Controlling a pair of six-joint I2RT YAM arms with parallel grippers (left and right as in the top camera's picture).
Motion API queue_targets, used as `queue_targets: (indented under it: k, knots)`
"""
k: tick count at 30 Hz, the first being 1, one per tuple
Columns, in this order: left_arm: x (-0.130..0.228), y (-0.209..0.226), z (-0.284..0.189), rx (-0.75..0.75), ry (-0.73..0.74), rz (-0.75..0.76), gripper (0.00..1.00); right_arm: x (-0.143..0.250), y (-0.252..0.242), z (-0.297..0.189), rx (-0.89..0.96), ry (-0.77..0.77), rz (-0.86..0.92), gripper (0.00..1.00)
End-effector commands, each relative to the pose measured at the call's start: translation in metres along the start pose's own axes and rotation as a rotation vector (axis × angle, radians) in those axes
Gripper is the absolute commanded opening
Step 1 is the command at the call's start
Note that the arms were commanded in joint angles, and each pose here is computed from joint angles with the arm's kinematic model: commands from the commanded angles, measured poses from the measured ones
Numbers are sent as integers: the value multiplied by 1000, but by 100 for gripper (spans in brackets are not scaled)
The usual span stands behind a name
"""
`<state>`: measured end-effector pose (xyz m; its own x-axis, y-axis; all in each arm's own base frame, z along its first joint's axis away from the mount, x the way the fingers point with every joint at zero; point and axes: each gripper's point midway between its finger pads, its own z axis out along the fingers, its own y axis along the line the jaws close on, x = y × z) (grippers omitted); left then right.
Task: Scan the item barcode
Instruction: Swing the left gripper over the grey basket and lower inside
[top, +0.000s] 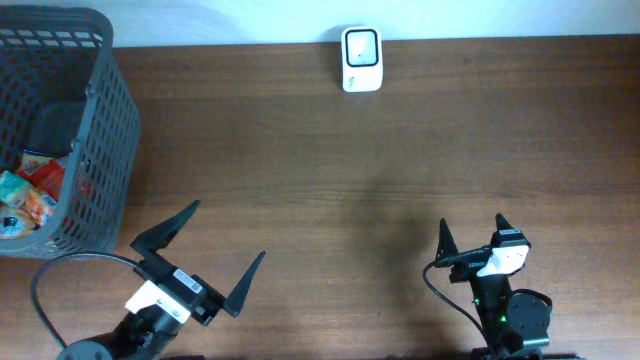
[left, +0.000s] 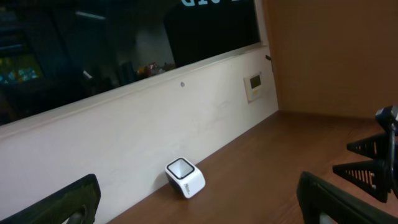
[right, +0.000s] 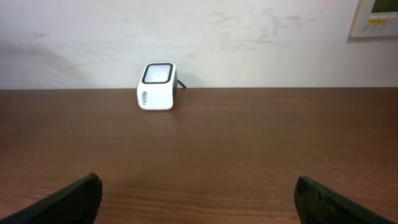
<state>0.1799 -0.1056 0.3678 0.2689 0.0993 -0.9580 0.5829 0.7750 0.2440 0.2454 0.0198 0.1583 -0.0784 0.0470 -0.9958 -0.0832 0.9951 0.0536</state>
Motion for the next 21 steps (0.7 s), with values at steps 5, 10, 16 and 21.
queue_targets:
  k: [5, 10, 16, 21]
  knots:
    - [-26, 41, 0, -196, 70, -78, 99, 3, -4, 0, 19, 5, 5, 98]
    - [3, 77, 8, -320, 399, -255, 99, 3, -4, 0, 19, 5, 5, 98]
    - [13, 61, 40, -99, 481, -387, 99, 3, -4, 0, 19, 5, 5, 98]
    - [9, 74, 50, -127, 480, -389, 99, 3, -4, 0, 19, 5, 5, 98]
